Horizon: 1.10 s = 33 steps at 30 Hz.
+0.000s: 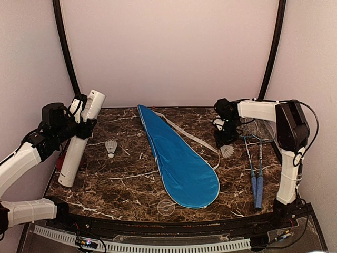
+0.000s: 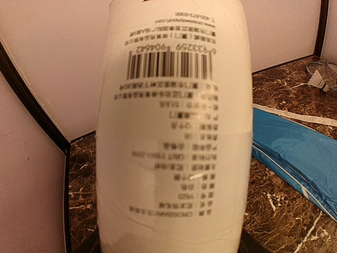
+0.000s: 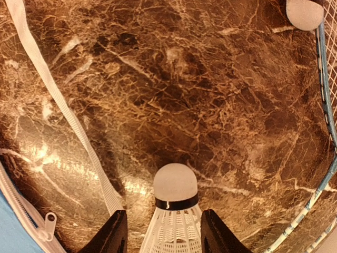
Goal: Pack up the badminton gear
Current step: Pick up the shuttlecock from the center of the board.
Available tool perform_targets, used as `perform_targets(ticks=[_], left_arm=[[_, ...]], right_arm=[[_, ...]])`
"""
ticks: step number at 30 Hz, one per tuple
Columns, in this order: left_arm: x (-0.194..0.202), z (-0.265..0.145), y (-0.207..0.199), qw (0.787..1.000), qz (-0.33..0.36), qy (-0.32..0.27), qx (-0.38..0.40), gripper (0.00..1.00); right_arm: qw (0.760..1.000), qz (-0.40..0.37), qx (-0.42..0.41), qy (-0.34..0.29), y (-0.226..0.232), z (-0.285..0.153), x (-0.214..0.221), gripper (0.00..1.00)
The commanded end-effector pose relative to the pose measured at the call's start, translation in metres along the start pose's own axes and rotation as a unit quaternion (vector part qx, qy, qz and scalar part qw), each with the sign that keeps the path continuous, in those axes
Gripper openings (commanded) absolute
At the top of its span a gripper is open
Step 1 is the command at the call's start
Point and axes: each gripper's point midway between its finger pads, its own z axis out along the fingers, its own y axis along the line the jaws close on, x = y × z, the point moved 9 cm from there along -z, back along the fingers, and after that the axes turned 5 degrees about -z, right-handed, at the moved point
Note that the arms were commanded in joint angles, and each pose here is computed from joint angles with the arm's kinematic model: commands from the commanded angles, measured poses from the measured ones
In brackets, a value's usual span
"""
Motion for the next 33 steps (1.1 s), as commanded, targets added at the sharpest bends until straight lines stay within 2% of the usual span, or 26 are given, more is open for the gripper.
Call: perform_targets(ticks=[1, 8, 17, 27, 33], left_arm=[[-0.010, -0.005, 0.002, 1.000, 0.000, -0.024, -0.002, 0.62], [-0.012, -0.007, 0.002, 1.000, -0.001, -0.029, -0.001, 0.62], [-0.013, -0.008, 0.002, 1.000, -0.001, -0.031, 0.001, 0.62], [-0.013, -0.007, 0.001, 0.999, -0.001, -0.032, 0.006, 0.62], [-0.013, -0.009, -0.007, 0.998, 0.000, -0.045, 0.051, 0.62]], right_arm=[[1.000, -0.010, 0.016, -0.002, -0.001, 0.002, -0.011, 0.46], [0.999, -0.019, 0.014, 0.029, 0.000, 0.013, -0.013, 0.28], [0.998, -0.014, 0.019, 0.058, -0.004, 0.024, -0.017, 0.33], [0.996, -0.010, -0.018, 0.084, -0.004, 0.037, -0.009, 0.36], [0.996, 0.009, -0.075, 0.046, 0.002, 0.025, -0.009, 0.21]])
